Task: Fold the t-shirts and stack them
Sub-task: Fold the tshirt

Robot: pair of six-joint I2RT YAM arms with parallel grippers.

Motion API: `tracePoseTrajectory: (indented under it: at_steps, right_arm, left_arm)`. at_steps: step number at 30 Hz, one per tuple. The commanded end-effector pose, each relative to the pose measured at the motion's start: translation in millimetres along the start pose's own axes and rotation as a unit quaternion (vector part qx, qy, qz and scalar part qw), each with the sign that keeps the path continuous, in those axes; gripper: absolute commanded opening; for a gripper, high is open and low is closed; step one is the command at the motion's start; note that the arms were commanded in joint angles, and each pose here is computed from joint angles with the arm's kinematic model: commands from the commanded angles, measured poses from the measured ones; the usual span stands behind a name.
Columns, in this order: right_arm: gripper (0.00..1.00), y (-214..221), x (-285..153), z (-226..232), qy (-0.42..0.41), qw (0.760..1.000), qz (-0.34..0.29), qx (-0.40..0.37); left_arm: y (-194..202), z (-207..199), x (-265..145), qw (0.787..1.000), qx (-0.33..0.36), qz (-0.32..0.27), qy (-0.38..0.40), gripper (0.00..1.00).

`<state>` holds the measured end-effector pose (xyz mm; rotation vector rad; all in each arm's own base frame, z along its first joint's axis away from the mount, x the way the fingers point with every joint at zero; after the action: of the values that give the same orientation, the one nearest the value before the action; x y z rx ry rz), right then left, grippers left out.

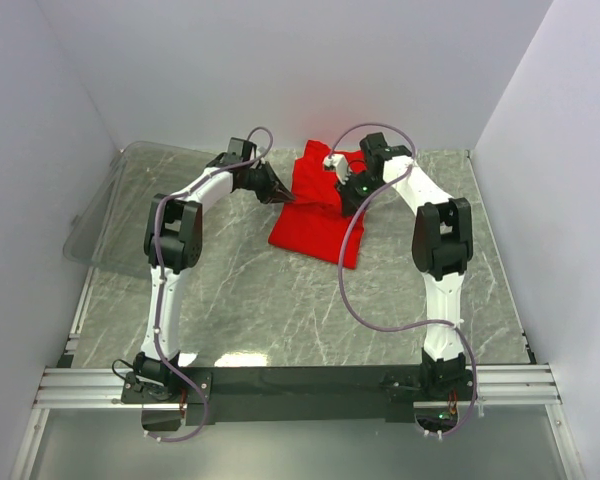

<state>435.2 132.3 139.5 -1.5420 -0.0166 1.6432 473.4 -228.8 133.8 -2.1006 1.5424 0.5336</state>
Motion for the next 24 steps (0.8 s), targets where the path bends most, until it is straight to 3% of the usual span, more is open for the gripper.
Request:
tracePoseTrajectory:
  at_steps: [1, 19, 21, 23, 24]
  right_arm:
    - [0.0, -10, -6, -8, 0.017, 1.0, -0.014, -0.001]
    - [0.0, -19, 1, -25, 0.047, 0.999, -0.022, 0.003]
    - [0.05, -21, 1, -28, 0.058, 0.998, -0.024, 0.009]
    - [0.18, -24, -3, -32, 0.08, 0.996, -0.031, 0.011]
    - [0.31, -25, -4, -33, 0.086, 0.996, -0.034, 0.012]
  left_arm:
    - [-13, -13, -4, 0.999, 0.015, -0.022, 0.018, 0.01]
    - [-18, -9, 3, 0.999, 0.005, -0.029, 0.015, 0.01]
    - [-19, -10, 3, 0.999, 0.004, -0.033, 0.015, 0.01]
    - [-21, -12, 2, 0.999, 0.004, -0.039, 0.016, 0.01]
    - [-23, -14, 2, 0.999, 0.005, -0.043, 0.017, 0.04]
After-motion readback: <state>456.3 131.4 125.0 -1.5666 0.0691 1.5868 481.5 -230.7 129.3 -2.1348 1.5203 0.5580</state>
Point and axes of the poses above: each gripper's point midway between its finger pads, its own x axis out along the fingers, its own z axis along the line the jaws close on, y = z × x, the point moved 8 cm from there along -x, back along the fingers, and after that the axes turned 8 degrees about x, right-handed, at the moved point
